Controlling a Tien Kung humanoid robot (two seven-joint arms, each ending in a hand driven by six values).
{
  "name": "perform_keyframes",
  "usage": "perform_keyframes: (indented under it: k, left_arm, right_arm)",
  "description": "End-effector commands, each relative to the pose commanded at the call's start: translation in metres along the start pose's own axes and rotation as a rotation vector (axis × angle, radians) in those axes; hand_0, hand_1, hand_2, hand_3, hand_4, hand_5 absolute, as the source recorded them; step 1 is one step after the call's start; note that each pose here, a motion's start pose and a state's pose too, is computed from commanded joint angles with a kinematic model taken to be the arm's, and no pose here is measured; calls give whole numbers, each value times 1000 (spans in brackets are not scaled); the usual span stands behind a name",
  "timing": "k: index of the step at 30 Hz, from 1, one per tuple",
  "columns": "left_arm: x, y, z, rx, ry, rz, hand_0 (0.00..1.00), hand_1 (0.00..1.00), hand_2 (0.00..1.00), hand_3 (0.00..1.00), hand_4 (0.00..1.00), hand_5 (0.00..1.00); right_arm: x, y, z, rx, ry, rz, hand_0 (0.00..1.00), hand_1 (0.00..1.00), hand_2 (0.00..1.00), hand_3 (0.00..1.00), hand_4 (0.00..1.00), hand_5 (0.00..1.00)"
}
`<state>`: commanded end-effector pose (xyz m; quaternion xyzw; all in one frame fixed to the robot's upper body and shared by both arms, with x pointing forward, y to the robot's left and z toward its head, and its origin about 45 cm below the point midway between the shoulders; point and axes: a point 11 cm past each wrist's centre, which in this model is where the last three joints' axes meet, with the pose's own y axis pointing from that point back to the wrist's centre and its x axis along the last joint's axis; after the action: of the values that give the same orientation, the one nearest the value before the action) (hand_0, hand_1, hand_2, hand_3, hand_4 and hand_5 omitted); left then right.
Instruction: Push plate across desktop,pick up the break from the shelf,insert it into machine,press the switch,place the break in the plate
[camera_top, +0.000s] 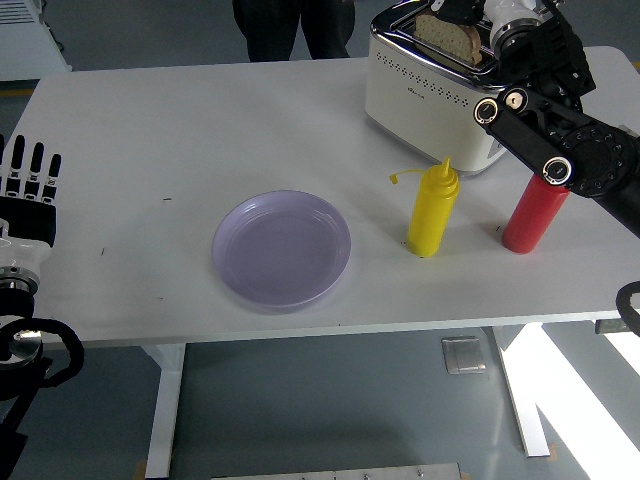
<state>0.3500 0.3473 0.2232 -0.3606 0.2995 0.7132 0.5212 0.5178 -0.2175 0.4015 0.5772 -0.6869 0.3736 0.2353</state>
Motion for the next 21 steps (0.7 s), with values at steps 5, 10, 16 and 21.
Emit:
perform_keyframes:
  k: [5, 10, 16, 21]
  left_arm:
    - [1, 1, 1, -4, 3, 1, 798, 745, 719, 702, 676, 989]
    - [2, 2, 4, -14, 6, 5, 798, 745, 718, 701, 669, 984]
    - [3, 3, 6, -21, 7, 8, 797, 745, 719, 701, 667, 982]
    - [5, 3, 7, -24, 8, 12, 798, 745, 719, 701, 667, 983]
  right_arm:
    - [40, 5, 10, 41, 63, 72, 676, 713, 744, 721, 644, 189]
    - [78, 18, 30, 58, 164, 122, 483, 521, 662, 627, 599, 181]
    - [121, 41, 57, 51, 301, 140, 394, 441, 651, 589, 395, 49]
    - [134, 61, 79, 22, 386, 79, 369, 410, 647, 573, 191, 2]
